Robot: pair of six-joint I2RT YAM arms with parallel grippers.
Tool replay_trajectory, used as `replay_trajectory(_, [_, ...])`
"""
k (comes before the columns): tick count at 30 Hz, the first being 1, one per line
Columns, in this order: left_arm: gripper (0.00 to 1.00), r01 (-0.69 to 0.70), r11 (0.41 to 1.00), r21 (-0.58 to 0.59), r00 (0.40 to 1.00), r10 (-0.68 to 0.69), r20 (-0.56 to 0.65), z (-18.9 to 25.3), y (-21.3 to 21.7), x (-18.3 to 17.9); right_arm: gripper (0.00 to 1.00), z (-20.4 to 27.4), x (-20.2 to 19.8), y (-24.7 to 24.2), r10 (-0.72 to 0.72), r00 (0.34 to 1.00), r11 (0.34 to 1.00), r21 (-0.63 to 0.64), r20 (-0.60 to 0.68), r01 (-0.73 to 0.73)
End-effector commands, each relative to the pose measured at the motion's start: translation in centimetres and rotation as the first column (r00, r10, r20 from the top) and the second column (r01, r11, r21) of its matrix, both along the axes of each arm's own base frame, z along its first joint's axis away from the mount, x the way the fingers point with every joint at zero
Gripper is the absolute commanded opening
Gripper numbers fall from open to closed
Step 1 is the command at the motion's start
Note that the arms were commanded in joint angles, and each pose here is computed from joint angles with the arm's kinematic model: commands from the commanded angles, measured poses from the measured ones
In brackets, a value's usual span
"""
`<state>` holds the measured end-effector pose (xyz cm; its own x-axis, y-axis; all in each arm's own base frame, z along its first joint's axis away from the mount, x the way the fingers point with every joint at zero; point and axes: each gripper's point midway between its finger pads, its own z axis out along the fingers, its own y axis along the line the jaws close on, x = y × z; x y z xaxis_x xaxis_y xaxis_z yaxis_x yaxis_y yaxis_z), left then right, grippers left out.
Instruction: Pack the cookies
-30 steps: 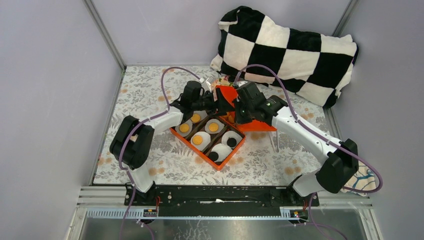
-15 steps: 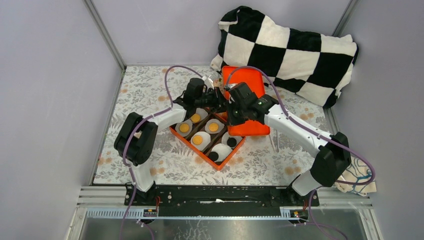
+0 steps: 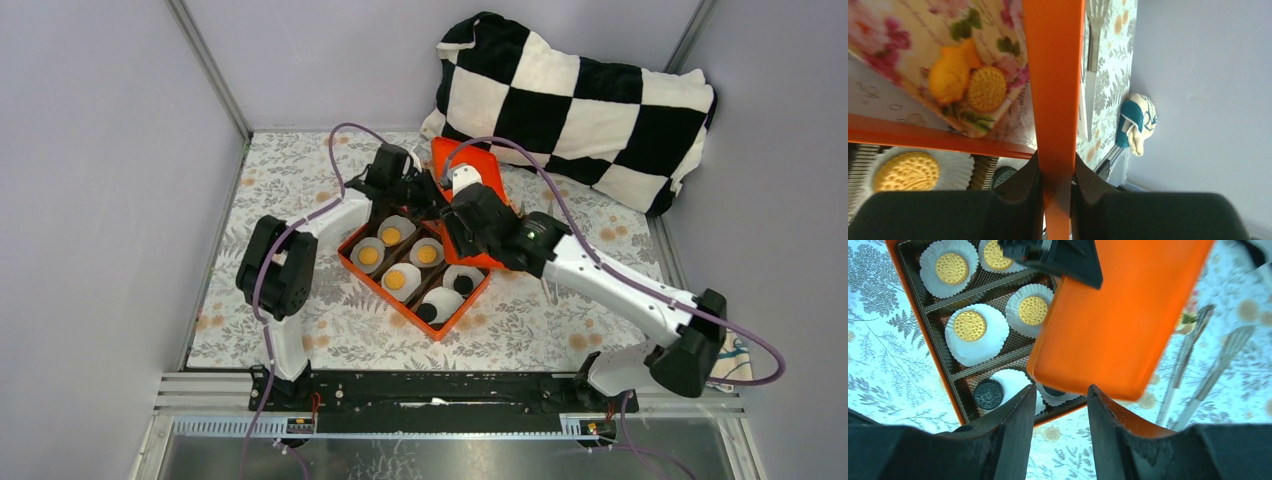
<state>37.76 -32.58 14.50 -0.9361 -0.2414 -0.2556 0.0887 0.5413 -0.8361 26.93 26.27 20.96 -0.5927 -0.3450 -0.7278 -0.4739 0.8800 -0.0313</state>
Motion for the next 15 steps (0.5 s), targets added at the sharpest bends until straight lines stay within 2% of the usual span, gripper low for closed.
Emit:
replay_trajectory(1, [0.0,-0.036,0.998,0.055,0.999,0.034,0.04,3.5,2.3,2.9,0.5,1.4,-0.3,-1.6,0.018,0.983,0.993,-0.12,0.18,0.004])
replay_trajectory(4, [0.0,-0.038,0.999,0.031,0.999,0.037,0.04,6.2,3.2,4.0,0.5,-0.2,-0.7,-1.4,0.06,0.973,0.985,-0.169,0.223,-0.022])
replay_trajectory(7, [0.0,-0.023,1.0,-0.02,1.0,0.023,0.011,8.3,3.9,4.3,0.5,-1.5,-0.4,-1.5,0.056,0.956,0.986,-0.167,0.289,-0.008])
replay_trajectory(15, [0.0,0.003,0.998,-0.06,0.999,-0.005,-0.035,10.3,5.0,2.0,0.53,-0.4,2.1,-1.5,0.009,0.878,0.986,-0.151,0.479,0.072])
